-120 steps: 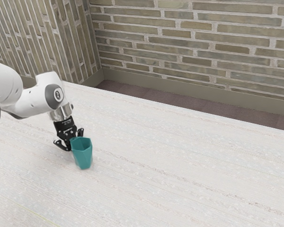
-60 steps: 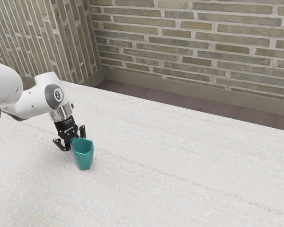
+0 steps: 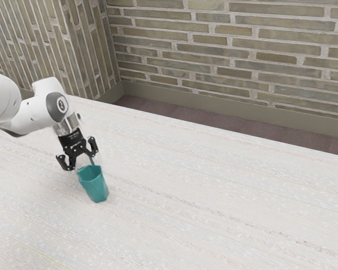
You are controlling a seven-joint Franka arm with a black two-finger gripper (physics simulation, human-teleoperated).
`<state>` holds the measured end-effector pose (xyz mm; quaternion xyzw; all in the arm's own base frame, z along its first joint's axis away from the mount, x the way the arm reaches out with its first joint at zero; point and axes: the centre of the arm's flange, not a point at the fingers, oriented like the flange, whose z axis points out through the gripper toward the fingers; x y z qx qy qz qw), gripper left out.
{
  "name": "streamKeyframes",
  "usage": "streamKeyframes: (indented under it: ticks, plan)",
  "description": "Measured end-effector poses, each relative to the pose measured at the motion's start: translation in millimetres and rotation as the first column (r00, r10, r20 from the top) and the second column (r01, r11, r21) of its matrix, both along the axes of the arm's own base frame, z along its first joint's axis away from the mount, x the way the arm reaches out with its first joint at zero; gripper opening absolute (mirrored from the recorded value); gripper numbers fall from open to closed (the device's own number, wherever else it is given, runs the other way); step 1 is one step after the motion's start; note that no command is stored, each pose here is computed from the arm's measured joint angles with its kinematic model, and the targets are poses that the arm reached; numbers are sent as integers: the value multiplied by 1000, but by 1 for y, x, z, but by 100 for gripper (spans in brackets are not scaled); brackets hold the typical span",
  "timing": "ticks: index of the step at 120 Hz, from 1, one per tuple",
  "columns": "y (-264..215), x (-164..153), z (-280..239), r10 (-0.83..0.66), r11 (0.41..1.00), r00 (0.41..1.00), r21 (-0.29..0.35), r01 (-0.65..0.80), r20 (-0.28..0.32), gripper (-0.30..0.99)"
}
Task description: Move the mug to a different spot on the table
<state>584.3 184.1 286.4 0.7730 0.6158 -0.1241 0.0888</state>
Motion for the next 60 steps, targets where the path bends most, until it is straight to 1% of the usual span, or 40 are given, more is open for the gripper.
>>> streamKeyframes:
  ticks: [22, 32, 36, 41, 45, 49, 55, 60]
  plan:
    - [18, 6, 33, 9, 1000, 998, 24, -11, 60, 49]
    - [30, 3, 66, 18, 999, 994, 35, -22, 108, 49]
    - [34, -1, 91, 13, 999, 990, 40, -19, 138, 49]
    - [34, -10, 135, -17, 998, 984, 60, 6, 178, 52]
    - [30, -18, 183, -74, 994, 974, 94, 55, 212, 55]
    - [19, -23, 231, -157, 982, 960, 138, 127, 232, 57]
    - [-15, -32, 297, -321, 938, 916, 217, 272, 239, 59]
    - [-50, -44, 337, -451, 879, 866, 280, 387, 218, 61]
